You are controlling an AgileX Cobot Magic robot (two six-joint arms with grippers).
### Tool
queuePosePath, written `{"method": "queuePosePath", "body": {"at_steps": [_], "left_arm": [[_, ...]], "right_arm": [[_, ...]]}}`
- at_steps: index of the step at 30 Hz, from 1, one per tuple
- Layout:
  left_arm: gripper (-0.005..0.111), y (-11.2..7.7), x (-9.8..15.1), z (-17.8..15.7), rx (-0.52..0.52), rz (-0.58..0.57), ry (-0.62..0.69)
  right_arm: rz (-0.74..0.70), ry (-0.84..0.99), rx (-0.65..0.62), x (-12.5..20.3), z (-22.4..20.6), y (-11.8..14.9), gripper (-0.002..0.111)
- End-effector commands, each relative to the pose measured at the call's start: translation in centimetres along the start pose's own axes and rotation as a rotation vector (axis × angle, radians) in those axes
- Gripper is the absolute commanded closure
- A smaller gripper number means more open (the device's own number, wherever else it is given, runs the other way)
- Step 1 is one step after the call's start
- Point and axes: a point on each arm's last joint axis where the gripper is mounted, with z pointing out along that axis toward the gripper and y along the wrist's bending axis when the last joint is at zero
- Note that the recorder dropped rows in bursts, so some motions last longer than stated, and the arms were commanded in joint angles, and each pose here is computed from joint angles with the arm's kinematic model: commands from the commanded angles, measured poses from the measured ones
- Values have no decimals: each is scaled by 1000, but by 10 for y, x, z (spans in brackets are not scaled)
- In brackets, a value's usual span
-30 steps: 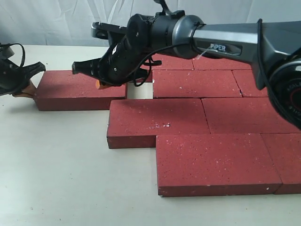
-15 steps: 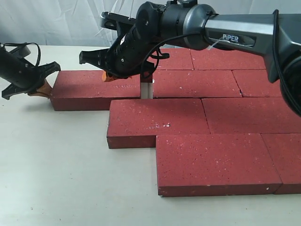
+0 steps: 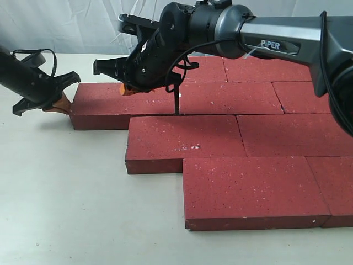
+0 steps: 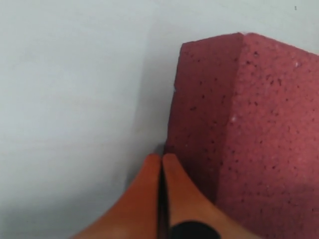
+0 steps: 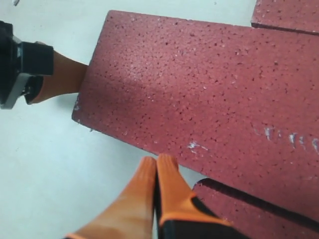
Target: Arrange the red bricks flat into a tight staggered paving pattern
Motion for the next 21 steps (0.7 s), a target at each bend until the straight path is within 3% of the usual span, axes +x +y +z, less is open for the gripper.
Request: {"method": "queuePosePath", "body": {"at_steps": [1,13,21], "left_arm": [[107,-10,5,7,14,18,21],[107,-13,7,10,-10,63,23],[107,4,2,2,-49,51,24]], "right_arm": [[-8,-15,3,-5,-6,-1,109],[-8,-15,3,-5,-6,-1,109],[-8,23,9,-1,-6,-1,109]]}}
